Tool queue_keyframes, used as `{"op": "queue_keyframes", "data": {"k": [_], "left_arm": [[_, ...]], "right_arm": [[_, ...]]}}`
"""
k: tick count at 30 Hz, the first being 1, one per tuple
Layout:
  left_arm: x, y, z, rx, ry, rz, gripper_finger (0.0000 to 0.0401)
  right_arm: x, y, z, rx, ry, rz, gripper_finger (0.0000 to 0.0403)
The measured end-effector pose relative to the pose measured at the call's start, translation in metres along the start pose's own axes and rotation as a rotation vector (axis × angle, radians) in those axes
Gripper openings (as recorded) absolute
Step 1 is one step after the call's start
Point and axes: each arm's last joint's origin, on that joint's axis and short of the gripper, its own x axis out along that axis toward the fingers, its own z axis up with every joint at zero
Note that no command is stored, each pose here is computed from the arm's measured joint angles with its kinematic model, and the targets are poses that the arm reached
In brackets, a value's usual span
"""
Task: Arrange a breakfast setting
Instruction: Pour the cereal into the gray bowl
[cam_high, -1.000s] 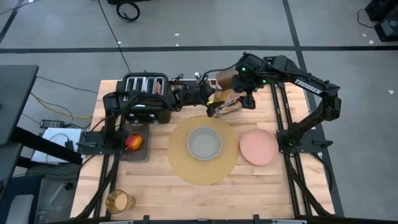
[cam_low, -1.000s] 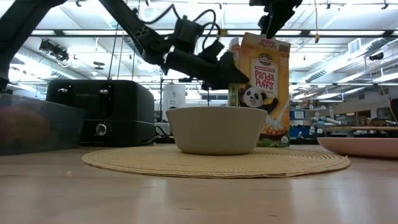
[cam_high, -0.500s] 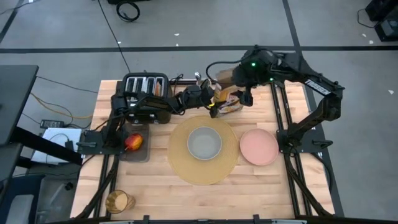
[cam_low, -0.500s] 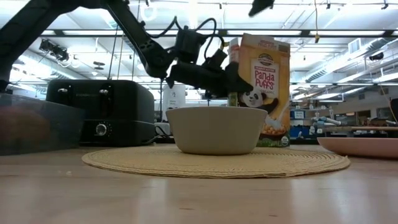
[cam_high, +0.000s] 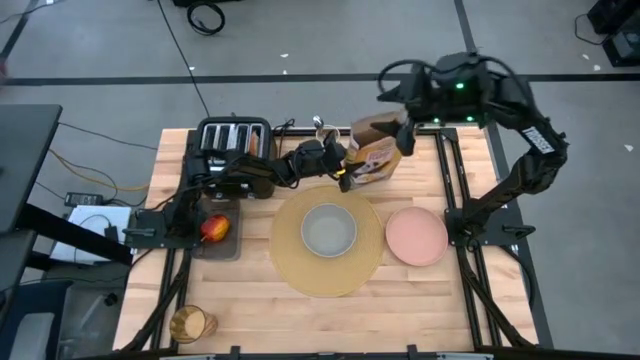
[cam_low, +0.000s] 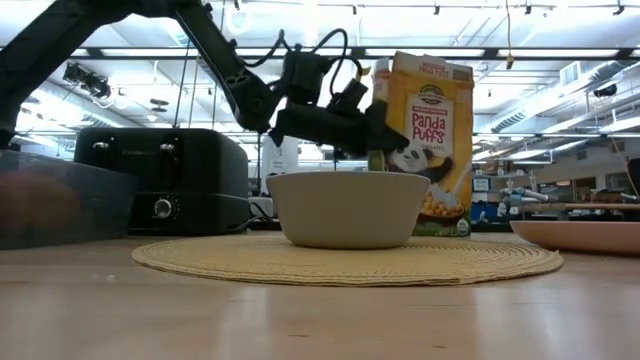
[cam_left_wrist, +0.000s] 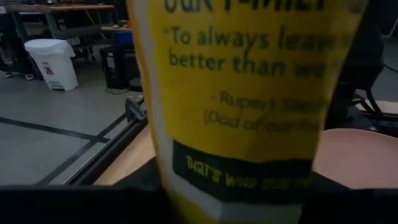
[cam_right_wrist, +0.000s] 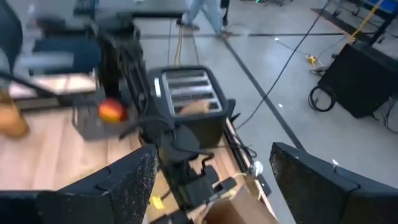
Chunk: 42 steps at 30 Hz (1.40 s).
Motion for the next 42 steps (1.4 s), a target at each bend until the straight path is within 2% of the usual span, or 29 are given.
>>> {"op": "queue_keyframes", "data": {"k": [4, 10, 15, 20, 25, 29, 32, 38, 42], "left_arm": [[-0.008, 0.003, 0.021, 0.000, 0.006, 0.003, 0.0144], [-0.036, 0.012, 0.081, 0.001, -0.027, 0.025, 0.0142], [-0.078, 0.018, 0.146, -0.017, -0.118, 0.043, 0.0142], [-0.124, 0.018, 0.195, -0.042, -0.196, 0.047, 0.0142], [-0.168, 0.008, 0.236, -0.126, -0.345, 0.013, 0.0142], [-0.194, -0.004, 0.256, -0.160, -0.430, -0.039, 0.0141], [-0.212, -0.012, 0.269, -0.183, -0.508, -0.074, 0.0141], [-0.235, -0.020, 0.287, -0.214, -0.654, -0.118, 0.0141], [-0.238, -0.020, 0.291, -0.221, -0.707, -0.131, 0.0141]], "right_arm": [[-0.023, 0.001, -0.003, 0.085, -0.020, 0.010, 0.0309], [-0.048, 0.000, -0.028, 0.167, 0.071, 0.011, 0.0294], [-0.055, 0.001, -0.051, 0.168, 0.061, 0.022, 0.0284], [-0.050, 0.005, -0.079, 0.163, -0.062, 0.077, 0.0282], [-0.019, 0.015, -0.113, 0.224, -0.179, 0.178, 0.0290], [0.021, 0.025, -0.144, 0.299, -0.261, 0.288, 0.0311], [0.047, 0.030, -0.158, 0.330, -0.409, 0.347, 0.0336], [0.087, 0.032, -0.171, 0.349, -0.790, 0.351, 0.0379], [0.112, 0.028, -0.158, 0.362, -0.981, 0.368, 0.0390]]}}
